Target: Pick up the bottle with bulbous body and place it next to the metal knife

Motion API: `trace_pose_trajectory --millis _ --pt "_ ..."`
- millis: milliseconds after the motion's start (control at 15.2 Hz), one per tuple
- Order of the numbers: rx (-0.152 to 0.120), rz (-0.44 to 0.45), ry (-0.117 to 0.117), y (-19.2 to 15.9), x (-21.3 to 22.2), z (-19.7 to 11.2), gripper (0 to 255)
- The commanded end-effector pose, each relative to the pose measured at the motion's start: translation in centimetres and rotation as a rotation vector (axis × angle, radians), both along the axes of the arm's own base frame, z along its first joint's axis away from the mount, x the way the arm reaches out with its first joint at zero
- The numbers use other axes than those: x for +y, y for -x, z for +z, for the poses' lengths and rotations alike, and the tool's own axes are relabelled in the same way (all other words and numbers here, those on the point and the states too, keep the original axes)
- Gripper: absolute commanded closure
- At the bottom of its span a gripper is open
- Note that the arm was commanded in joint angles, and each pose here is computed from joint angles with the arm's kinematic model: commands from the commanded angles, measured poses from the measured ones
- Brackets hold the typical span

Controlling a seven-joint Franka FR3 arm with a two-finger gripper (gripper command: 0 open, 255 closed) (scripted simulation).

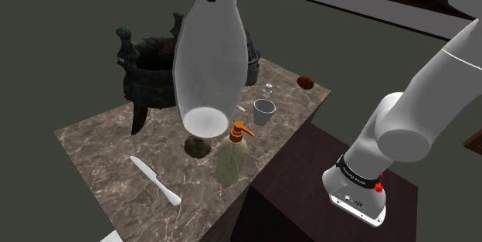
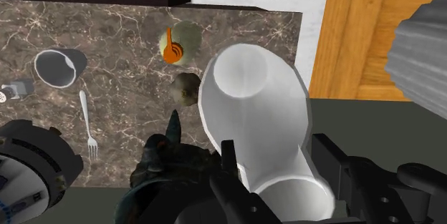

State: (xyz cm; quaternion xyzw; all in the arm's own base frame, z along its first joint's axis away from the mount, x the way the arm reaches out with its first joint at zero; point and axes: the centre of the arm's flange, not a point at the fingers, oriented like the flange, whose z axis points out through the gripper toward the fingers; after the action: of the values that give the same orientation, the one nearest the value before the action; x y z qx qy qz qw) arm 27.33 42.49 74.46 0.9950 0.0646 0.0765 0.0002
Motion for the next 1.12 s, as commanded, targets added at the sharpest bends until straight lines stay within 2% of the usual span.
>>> trace_pose_trajectory --millis 0,198,1056 --pt "-0.001 -0.005 -0.003 0.6 2.5 0.2 255" --pt "-0.001 -0.005 -0.003 1.3 7.2 0.2 255" --pt "-0.001 -0.005 -0.003 1.3 7.2 -6.6 255"
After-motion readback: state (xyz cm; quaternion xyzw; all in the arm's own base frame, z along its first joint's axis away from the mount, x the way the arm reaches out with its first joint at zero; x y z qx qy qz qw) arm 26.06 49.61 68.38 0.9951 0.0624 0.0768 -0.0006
